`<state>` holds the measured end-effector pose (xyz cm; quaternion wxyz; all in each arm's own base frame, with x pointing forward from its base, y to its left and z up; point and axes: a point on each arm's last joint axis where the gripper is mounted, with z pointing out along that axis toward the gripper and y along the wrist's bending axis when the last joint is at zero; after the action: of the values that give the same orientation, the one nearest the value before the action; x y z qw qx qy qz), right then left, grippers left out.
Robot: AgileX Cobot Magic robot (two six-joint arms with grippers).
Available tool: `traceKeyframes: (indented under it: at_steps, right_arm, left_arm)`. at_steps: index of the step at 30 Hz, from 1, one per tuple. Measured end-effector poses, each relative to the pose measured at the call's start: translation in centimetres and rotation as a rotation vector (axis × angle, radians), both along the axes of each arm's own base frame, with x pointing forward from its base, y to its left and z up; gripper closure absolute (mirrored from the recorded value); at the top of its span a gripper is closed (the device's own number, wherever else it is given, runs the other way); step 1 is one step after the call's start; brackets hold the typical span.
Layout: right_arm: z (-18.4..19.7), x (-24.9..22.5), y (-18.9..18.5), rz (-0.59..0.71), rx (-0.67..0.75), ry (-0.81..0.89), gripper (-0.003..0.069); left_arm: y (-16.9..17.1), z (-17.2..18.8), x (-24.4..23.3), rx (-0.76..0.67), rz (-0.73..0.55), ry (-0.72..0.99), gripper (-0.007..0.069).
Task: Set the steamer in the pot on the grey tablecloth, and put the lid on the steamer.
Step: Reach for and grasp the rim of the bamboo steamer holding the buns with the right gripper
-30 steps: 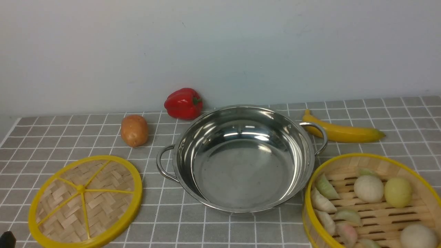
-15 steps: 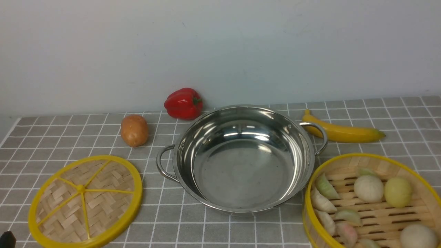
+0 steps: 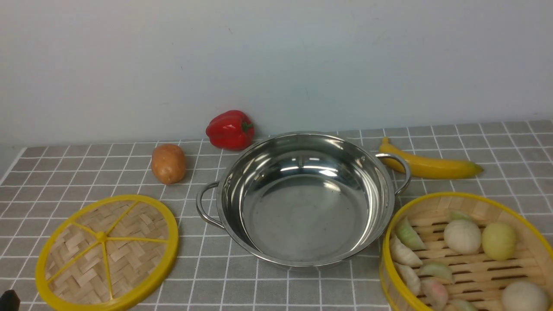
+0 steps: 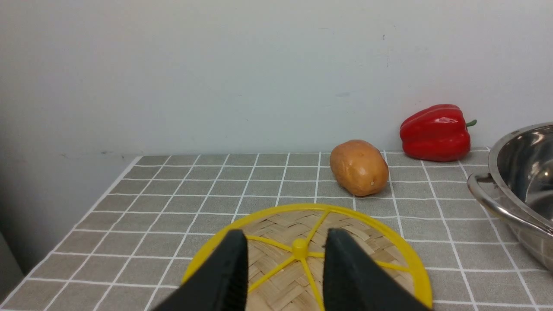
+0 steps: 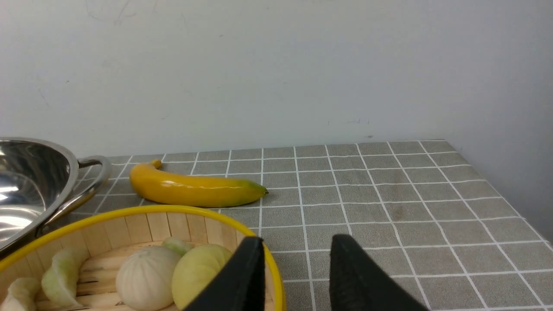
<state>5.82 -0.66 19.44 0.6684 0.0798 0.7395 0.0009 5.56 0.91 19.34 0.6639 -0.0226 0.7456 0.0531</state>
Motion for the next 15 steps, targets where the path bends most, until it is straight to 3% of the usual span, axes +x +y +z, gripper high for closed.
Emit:
traceKeyframes:
  at_steps: [8,11,14,15]
  right_arm:
    - [0.03,0.00,0.01,0.000,0.010,-0.004,0.0419]
    - [0.23,0.03,0.08,0.000,0.090,-0.035,0.0419]
    - [0.65,0.07,0.21,-0.002,0.359,-0.105,0.0419]
    - [0.66,0.07,0.22,-0.002,0.376,-0.107,0.0419]
  left_arm:
    - [-0.01,0.03,0.00,-0.003,-0.001,-0.003,0.0382]
    - [-0.15,0.15,0.03,-0.095,-0.007,-0.026,0.0382]
    - [-0.55,0.51,0.09,-0.420,-0.024,-0.089,0.0382]
    - [-0.55,0.52,0.09,-0.429,-0.024,-0.091,0.0382]
